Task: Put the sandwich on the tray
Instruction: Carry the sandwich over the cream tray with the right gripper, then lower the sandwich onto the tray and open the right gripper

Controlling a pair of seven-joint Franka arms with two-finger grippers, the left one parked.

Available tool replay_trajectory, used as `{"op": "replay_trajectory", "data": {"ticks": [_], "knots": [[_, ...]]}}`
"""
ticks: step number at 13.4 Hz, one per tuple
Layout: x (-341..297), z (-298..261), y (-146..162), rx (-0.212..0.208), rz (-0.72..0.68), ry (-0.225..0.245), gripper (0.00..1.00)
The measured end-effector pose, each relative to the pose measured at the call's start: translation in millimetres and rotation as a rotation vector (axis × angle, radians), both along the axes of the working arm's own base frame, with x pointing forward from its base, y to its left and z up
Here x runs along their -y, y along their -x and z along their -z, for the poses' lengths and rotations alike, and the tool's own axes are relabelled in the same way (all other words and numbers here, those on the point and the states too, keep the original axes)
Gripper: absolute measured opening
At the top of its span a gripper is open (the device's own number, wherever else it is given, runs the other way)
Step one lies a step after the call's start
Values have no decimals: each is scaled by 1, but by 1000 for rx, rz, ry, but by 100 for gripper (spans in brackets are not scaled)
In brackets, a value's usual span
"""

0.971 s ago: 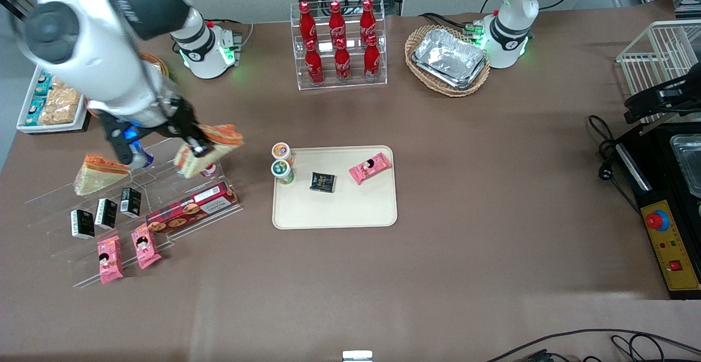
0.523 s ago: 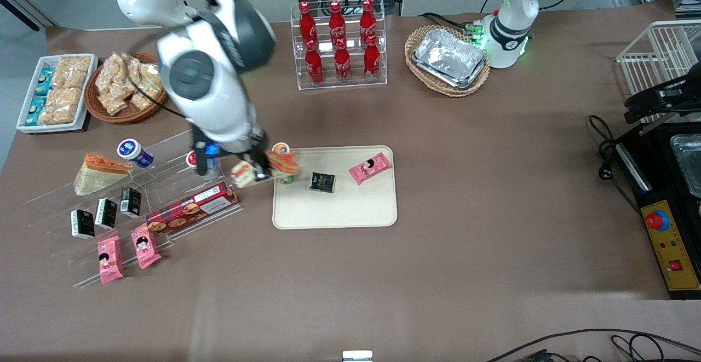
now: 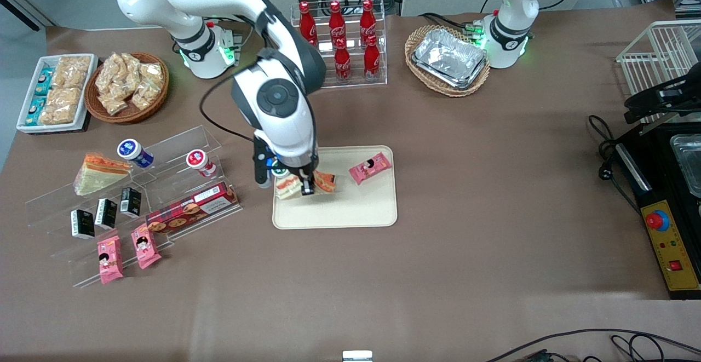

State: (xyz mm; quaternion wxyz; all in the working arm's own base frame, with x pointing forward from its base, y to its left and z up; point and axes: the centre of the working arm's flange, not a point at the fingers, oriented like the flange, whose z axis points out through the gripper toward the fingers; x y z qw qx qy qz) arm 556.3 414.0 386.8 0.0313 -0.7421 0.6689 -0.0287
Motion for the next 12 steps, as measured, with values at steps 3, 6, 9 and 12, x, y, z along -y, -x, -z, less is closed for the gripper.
{"op": "replay_trajectory", "data": {"ticks": [3,6,9,12], "knots": [[-10,41,-9,35,50,-14,20],[-23,76,-9,51,71,-29,20],[-31,110,-6,51,72,-28,20],[-37,129,-5,66,82,-43,20]]}}
